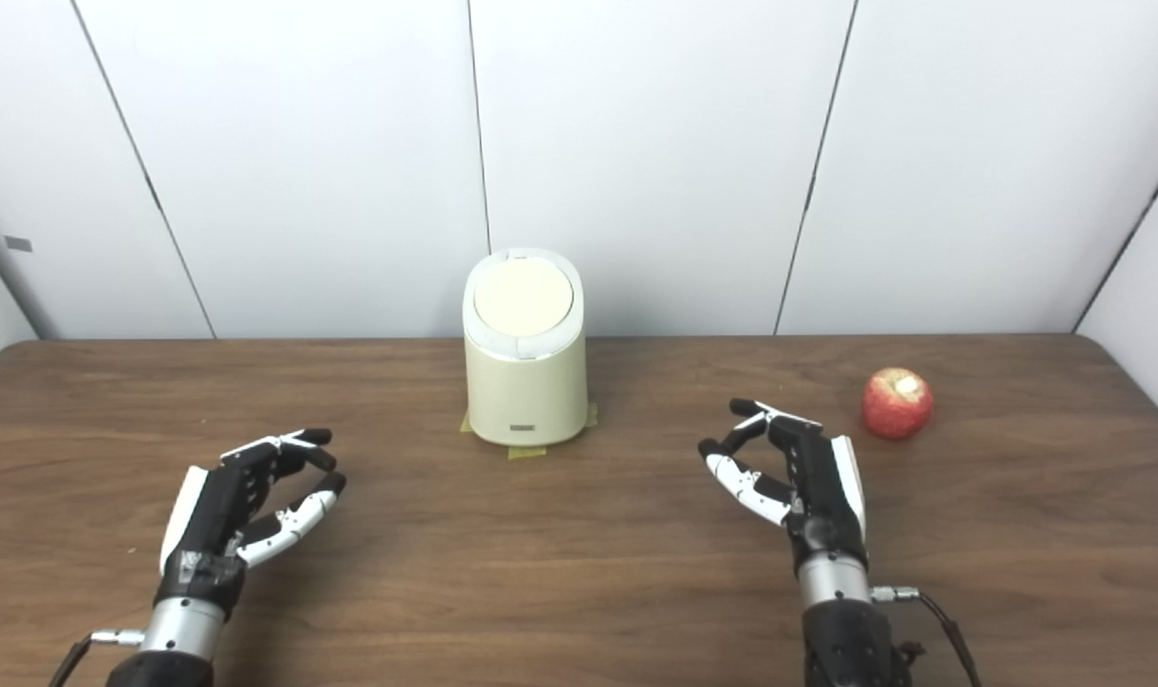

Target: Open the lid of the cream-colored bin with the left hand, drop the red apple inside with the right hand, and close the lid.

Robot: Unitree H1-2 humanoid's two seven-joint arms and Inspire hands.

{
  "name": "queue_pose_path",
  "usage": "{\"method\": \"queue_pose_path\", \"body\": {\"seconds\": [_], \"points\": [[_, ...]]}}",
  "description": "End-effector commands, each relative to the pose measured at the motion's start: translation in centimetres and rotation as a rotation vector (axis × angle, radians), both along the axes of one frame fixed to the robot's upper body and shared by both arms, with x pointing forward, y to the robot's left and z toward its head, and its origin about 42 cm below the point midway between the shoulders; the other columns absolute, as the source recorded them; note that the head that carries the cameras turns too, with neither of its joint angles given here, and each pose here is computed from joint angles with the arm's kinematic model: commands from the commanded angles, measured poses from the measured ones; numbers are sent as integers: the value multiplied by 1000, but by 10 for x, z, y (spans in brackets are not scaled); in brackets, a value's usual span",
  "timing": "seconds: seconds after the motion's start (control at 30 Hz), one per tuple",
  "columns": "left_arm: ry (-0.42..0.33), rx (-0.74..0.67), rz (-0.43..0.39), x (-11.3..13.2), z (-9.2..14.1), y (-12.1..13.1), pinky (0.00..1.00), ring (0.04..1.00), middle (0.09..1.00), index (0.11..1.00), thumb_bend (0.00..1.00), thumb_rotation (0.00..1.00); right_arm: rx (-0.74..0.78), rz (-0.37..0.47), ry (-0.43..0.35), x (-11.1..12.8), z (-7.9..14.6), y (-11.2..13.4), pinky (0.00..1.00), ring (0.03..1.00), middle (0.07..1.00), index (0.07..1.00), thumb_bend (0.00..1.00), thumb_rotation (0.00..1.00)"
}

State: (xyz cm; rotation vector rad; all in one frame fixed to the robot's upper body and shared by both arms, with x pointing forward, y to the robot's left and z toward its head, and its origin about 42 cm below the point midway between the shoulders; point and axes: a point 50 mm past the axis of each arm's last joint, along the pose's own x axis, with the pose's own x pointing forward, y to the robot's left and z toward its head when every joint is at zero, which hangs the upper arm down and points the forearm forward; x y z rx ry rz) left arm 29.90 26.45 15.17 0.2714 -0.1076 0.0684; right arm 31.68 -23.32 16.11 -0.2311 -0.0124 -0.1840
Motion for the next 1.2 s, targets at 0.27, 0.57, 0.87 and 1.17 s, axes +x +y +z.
{"method": "queue_pose_path", "body": {"seconds": [0.27, 0.57, 0.87, 1.17], "points": [[-92, 10, -18, 9, 23, -2, 854, 840, 767, 486, 504, 56, 48, -23, -101, 8, 24, 4, 815, 872, 788, 441, 149, 0], [-90, 12, -18, 9, 23, -2, 849, 836, 764, 486, 504, 56, 78, -11, -77, 8, 25, 6, 696, 852, 852, 587, 0, 0], [-94, 22, -20, 10, 23, -2, 850, 837, 765, 486, 504, 56, 85, -16, -84, 8, 26, 7, 728, 830, 826, 456, 63, 0], [-92, 15, -19, 10, 23, -2, 852, 839, 766, 486, 504, 56, 48, 8, -75, 9, 26, 6, 828, 876, 838, 551, 138, 0]]}}
